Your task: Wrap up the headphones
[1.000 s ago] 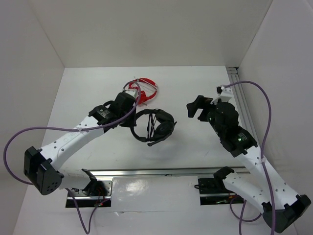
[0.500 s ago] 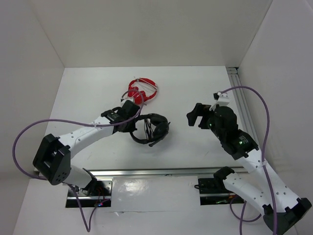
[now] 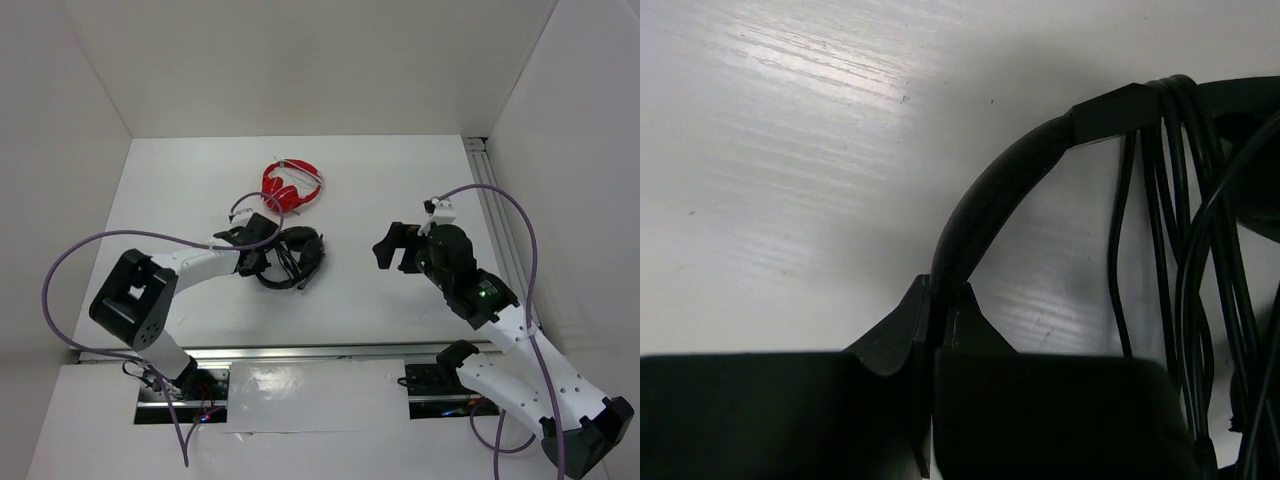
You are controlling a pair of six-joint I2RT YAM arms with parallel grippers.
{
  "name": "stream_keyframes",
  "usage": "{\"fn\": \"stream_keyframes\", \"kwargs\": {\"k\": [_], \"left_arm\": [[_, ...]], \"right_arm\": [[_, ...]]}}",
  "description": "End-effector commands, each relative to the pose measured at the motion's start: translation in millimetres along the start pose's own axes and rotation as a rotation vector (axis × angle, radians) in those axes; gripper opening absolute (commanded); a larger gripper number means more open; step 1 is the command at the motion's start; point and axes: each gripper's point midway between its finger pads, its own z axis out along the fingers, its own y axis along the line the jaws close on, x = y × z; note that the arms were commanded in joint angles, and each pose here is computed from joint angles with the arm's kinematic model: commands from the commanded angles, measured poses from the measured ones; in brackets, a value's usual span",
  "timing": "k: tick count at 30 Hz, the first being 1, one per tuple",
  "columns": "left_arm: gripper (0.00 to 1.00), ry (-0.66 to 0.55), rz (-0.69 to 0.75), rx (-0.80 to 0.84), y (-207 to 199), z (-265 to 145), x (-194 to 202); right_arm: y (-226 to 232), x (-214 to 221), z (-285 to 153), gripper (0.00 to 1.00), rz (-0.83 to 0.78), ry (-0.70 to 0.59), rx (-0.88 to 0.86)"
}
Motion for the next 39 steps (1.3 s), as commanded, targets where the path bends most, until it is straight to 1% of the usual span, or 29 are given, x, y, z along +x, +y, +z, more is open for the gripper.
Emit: {"fn": "stream_keyframes", "kwargs": {"k": [1,4,5,6,8,10,12,13,14,15,16,18,19,20,22,24,25,26,28,30,31,32,33,34,35,36,37,38,39], "left_arm": [[0.02,-0.013,-0.095,-0.016,-4.2,19.6,0.5],[0.14,0.012,-0.102,-0.044,1.5,27.3,11.5],[0.24,0.027,-0.106,-0.061,8.3,29.3,20.1],[0.28,0.027,-0.106,-0.061,10.1,28.1,21.3],[0.35,0.012,-0.124,-0.044,10.9,22.5,19.2],[0.38,0.004,-0.138,-0.043,12.9,13.4,19.1],[0.45,-0.033,-0.161,-0.009,10.9,-4.4,10.7],[0.47,-0.039,-0.15,-0.019,16.1,-10.5,12.6],[0.5,-0.078,-0.176,0.027,11.1,-24.5,0.0],[0.53,-0.088,-0.174,0.048,9.3,-30.9,0.3],[0.8,-0.101,-0.173,0.063,9.6,-38.0,-3.6],[0.91,-0.13,-0.167,0.103,7.4,-53.4,-10.8],[0.95,-0.167,-0.181,0.145,6.6,-69.3,-20.8],[1.0,-0.173,-0.166,0.163,6.7,-78.6,-20.1],[1.0,-0.248,-0.188,0.216,8.5,-101.5,-37.1],[1.0,-0.261,-0.173,0.225,11.9,-118.1,-44.2],[1.0,-0.284,-0.194,0.242,12.4,-134.4,-56.9],[1.0,-0.28,-0.166,0.219,20.1,-135.4,-53.5],[1.0,-0.275,-0.142,0.218,27.4,-157.7,-56.2],[1.0,-0.29,-0.113,0.27,32.4,-186.3,-55.3],[1.0,-0.266,-0.101,0.268,42.2,-191.6,-45.8],[1.0,-0.276,-0.066,0.302,44.9,-201.2,-42.8],[1.0,-0.316,-0.073,0.37,52.4,-219.5,-42.2],[1.0,-0.312,-0.059,0.412,55.4,-226.3,-35.0],[1.0,-0.313,-0.06,0.426,64.7,-233.2,-28.8],[1.0,-0.325,-0.061,0.501,61.7,-247.4,-23.9],[1.0,-0.374,-0.073,0.602,68.1,-270.0,-21.9],[1.0,-0.379,-0.057,0.679,65.5,-282.7,-17.2],[1.0,-0.378,-0.057,0.696,72.6,-289.0,-12.8]], "right_arm": [[9.3,-1.3,0.5,1.0,0.001,-0.025,-0.042],[10.5,4.2,3.5,1.0,-0.005,-0.012,-0.046],[10.5,4.2,3.5,1.0,-0.005,-0.012,-0.046],[10.5,4.2,3.5,1.0,-0.005,-0.012,-0.046],[10.6,6.3,5.2,1.0,-0.01,-0.005,-0.04],[14.6,3.8,3.7,1.0,-0.012,-0.01,-0.052],[14.6,3.8,3.7,1.0,-0.012,-0.01,-0.052],[16.6,4.7,3.3,1.0,-0.004,-0.005,-0.061],[17.2,3.0,1.5,1.0,-0.002,-0.012,-0.065],[20.4,0.1,0.0,1.0,-0.001,-0.016,-0.078],[20.9,0.0,-0.1,1.0,0.01,-0.016,-0.078],[27.3,-1.8,-2.5,1.0,0.008,-0.014,-0.103],[34.3,-2.5,-5.1,1.0,0.004,-0.01,-0.131],[39.2,0.3,-6.4,1.0,-0.004,-0.002,-0.147],[44.3,-8.1,-7.9,1.0,-0.01,-0.025,-0.142],[46.3,-3.5,-8.8,1.0,-0.029,0.003,-0.126],[48.8,-6.3,-10.6,1.0,-0.034,0.009,-0.122],[53.4,-9.0,-12.9,1.0,-0.036,0.004,-0.136],[53.6,-12.7,-18.9,1.0,-0.035,-0.001,-0.139],[52.8,-18.6,-31.2,1.0,-0.033,-0.008,-0.143],[54.2,-24.5,-37.9,1.0,-0.03,-0.017,-0.148],[50.2,-21.4,-44.5,1.0,-0.026,0.003,-0.137],[48.9,-21.0,-47.4,1.0,-0.029,0.013,-0.131],[49.8,-26.7,-55.1,1.0,-0.027,0.004,-0.136],[47.4,-21.4,-62.4,1.0,-0.023,0.032,-0.138],[45.7,-21.4,-67.2,1.0,-0.024,0.034,-0.136],[45.8,-21.8,-73.4,1.0,-0.023,0.035,-0.146],[44.6,-22.0,-85.4,1.0,-0.012,0.032,-0.163],[41.8,-20.6,-90.9,1.0,-0.011,0.031,-0.164]]}}
